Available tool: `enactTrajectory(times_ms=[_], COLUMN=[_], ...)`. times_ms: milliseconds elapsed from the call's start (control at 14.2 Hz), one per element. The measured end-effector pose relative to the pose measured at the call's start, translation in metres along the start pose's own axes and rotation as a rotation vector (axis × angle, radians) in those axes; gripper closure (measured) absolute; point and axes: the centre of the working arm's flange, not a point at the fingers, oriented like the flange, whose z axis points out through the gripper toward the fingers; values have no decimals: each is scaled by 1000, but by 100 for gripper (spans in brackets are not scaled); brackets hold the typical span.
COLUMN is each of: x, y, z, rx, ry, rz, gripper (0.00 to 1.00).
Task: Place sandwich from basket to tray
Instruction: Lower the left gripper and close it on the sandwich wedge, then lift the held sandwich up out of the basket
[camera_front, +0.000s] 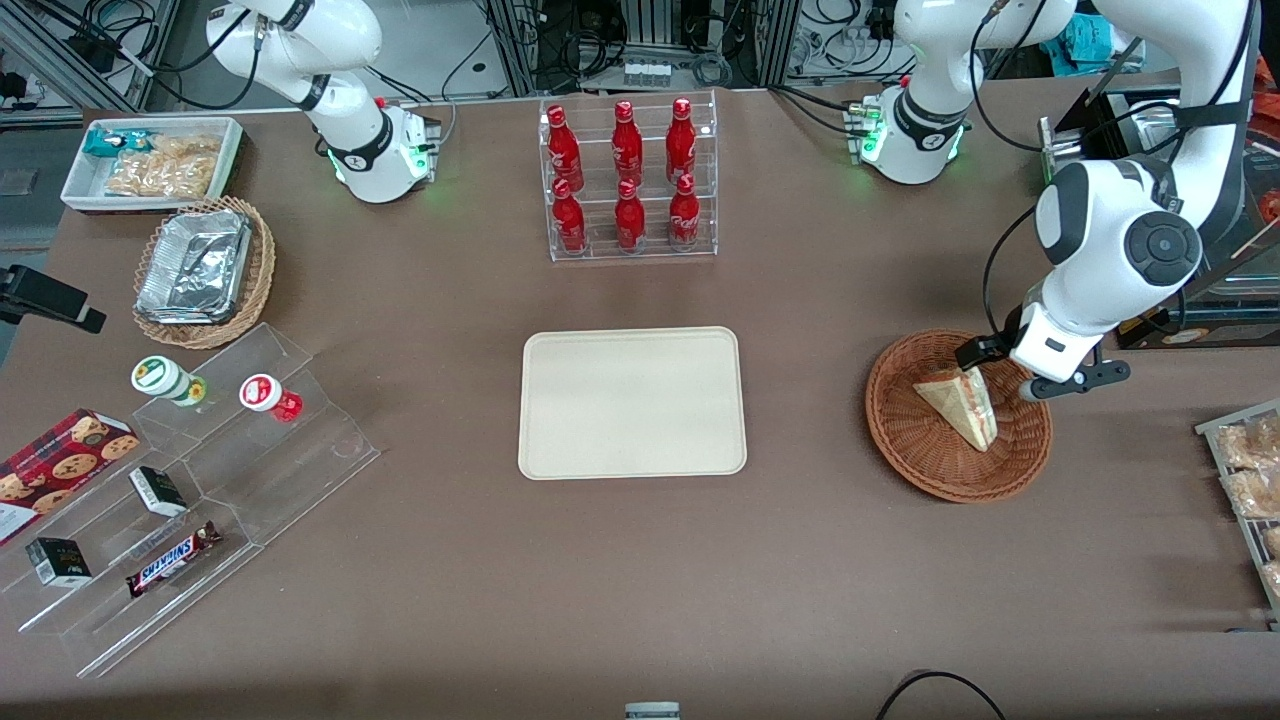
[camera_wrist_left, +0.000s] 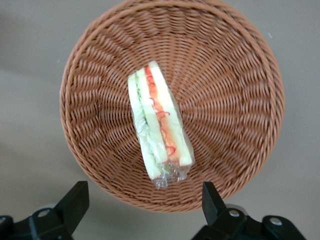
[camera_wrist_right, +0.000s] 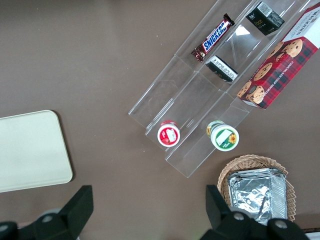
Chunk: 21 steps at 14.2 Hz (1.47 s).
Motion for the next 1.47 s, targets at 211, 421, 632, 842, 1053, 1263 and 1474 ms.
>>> enactTrajectory(times_ms=[211, 421, 632, 842, 1053, 1263, 1474], x=[4, 8, 5, 1, 0, 0, 6], y=[4, 9, 8, 7, 7, 8, 12], z=[8, 22, 46, 70, 87, 90, 81], rx=[-21, -42, -60, -46, -30, -28, -42], ry=[32, 52, 67, 41, 15, 12, 29], rz=[-281, -416, -478, -505, -534, -548, -545], gripper=[0, 0, 0, 0, 9, 42, 66])
